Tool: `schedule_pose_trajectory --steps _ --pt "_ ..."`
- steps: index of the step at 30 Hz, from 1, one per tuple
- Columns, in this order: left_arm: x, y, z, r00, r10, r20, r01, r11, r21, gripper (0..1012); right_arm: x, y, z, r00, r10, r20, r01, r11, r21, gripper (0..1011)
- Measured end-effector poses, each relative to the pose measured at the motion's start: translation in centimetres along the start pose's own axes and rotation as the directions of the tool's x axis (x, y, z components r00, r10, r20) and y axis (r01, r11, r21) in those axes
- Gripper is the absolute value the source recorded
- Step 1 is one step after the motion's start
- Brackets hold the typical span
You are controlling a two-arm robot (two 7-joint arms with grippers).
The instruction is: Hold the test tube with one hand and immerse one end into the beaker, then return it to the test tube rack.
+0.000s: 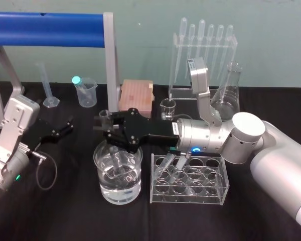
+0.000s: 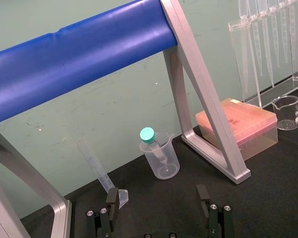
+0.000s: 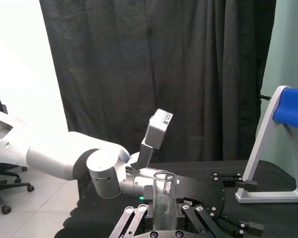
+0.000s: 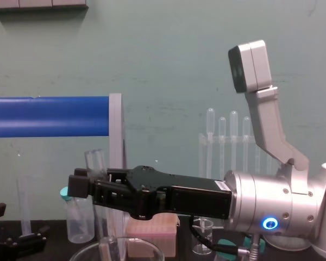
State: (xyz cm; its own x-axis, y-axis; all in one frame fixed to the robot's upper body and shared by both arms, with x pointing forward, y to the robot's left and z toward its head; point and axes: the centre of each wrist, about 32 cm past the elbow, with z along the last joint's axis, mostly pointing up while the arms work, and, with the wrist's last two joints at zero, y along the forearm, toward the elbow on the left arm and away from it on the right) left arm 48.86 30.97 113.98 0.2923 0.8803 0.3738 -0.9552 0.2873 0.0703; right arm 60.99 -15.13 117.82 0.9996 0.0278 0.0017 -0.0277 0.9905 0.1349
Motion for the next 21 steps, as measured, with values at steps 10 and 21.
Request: schedule_pose_trajectory --steps 10,21 --pt "0.00 0.00 0.00 1.0000 0.000 0.000 0.000 1.0000 0.000 1000 0.02 -0.01 0.02 1.000 0.000 0.000 0.000 1.000 0.001 226" --pt "0.00 0.00 0.00 1.0000 0.000 0.000 0.000 1.0000 0.000 1000 0.02 -0.01 0.03 1.000 0.002 0.000 -0.002 1.000 0.001 226"
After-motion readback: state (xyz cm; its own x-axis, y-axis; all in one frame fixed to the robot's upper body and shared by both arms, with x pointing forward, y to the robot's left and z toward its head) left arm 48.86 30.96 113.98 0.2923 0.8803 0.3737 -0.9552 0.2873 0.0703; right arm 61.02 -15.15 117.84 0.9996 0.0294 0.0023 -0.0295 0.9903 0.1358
